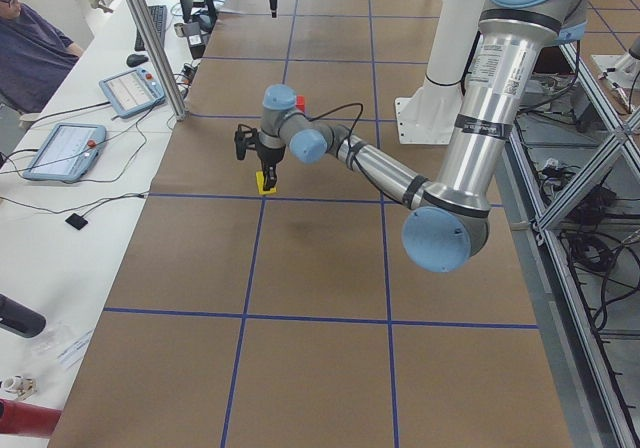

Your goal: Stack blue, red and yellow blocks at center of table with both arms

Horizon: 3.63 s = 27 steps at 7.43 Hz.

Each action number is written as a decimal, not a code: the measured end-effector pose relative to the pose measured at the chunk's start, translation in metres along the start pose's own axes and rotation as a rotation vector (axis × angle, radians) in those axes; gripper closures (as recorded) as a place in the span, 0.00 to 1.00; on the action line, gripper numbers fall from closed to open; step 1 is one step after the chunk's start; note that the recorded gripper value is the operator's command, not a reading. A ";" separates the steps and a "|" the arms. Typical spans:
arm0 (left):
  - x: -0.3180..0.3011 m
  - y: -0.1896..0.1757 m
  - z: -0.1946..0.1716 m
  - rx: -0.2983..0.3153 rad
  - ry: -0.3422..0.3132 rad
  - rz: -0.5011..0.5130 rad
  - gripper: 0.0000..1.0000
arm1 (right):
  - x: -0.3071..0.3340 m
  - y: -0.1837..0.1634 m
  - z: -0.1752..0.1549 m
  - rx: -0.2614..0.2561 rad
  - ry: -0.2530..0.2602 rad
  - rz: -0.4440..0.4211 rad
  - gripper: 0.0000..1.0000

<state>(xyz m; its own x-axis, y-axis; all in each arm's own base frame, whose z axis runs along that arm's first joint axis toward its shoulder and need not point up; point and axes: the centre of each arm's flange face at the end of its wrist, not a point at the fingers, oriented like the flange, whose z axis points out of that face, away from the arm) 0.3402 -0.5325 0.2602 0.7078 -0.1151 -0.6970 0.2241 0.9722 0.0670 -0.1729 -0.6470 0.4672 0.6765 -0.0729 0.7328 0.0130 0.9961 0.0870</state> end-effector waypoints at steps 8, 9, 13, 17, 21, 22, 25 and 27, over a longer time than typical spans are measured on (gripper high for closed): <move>0.275 0.062 0.007 -0.040 -0.009 0.127 1.00 | 0.003 0.002 0.002 -0.001 -0.001 0.000 0.01; 0.278 0.067 0.015 -0.047 -0.010 0.133 1.00 | 0.003 0.002 0.002 -0.001 -0.002 0.000 0.01; 0.277 0.072 0.028 -0.058 -0.010 0.132 0.82 | 0.003 0.002 0.002 -0.001 -0.003 0.000 0.01; 0.276 0.077 0.037 -0.056 0.015 0.094 0.00 | 0.002 0.002 0.001 -0.001 -0.003 -0.001 0.01; 0.276 0.078 0.040 -0.058 0.017 0.082 0.00 | 0.004 0.000 -0.002 0.004 -0.003 0.002 0.01; 0.276 0.078 0.037 -0.056 0.021 0.083 0.00 | 0.004 0.000 -0.002 0.005 -0.003 0.003 0.01; 0.248 0.038 -0.022 -0.071 0.092 0.058 0.00 | 0.008 -0.001 -0.006 0.014 -0.001 0.001 0.01; 0.139 0.015 -0.062 -0.059 0.121 0.102 0.00 | 0.014 0.000 -0.010 0.041 0.010 -0.011 0.01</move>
<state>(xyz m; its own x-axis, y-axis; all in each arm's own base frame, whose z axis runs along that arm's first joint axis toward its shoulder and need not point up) 0.4004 -0.5212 0.1206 0.6378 0.0066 -0.7701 0.1131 0.9883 0.1021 -0.1563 -0.6473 0.4709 0.6840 -0.0827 0.7248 -0.0097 0.9924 0.1224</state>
